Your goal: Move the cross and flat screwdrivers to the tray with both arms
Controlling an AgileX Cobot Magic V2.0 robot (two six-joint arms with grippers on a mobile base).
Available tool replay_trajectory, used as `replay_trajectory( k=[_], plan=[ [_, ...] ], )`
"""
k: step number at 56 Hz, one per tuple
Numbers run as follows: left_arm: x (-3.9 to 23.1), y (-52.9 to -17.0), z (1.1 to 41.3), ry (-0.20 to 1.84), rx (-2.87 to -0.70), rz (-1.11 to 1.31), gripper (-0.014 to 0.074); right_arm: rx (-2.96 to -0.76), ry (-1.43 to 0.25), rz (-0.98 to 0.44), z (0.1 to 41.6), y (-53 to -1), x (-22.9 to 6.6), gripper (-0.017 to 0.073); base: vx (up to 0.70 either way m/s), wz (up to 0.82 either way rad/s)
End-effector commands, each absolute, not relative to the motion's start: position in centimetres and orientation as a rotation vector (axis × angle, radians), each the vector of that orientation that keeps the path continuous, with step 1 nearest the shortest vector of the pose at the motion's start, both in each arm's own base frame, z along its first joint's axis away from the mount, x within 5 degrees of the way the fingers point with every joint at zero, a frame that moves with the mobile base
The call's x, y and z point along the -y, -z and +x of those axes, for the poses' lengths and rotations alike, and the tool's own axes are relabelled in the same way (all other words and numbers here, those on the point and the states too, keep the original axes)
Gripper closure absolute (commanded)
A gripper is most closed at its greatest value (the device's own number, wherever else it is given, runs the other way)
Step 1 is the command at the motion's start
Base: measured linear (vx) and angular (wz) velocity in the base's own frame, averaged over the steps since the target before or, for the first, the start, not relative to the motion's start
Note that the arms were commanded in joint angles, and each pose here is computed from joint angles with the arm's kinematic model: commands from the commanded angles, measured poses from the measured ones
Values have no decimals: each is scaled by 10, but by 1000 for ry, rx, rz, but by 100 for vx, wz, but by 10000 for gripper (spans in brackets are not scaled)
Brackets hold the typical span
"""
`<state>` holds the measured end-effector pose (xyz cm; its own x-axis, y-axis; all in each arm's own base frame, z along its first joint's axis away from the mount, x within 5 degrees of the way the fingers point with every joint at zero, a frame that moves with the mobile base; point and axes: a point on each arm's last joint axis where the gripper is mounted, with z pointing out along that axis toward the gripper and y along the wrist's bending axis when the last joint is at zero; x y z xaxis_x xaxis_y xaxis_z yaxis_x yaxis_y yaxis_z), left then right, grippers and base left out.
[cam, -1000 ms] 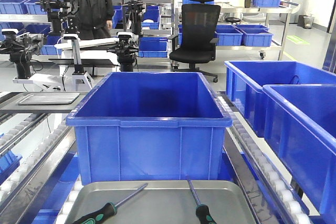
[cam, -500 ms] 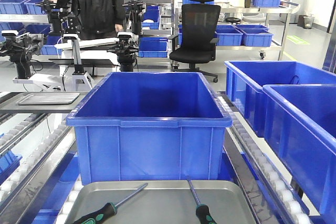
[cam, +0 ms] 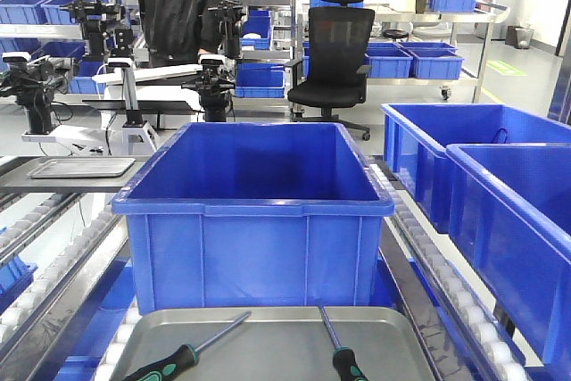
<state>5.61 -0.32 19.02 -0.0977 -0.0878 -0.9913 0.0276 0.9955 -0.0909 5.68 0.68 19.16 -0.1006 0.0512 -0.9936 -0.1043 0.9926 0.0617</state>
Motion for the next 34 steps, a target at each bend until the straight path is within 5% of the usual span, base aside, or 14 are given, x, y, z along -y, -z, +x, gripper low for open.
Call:
replay_trajectory(
  k=[1,34],
  plan=[
    [2,-206,54,97,-1555,-61,594,-1561,-122,-23,56,-197,-5,570,0,0],
    [2,-205,55,98,-1562,-60,594,-1576,-126,-21,56,-195,-6,570,0,0]
  ],
)
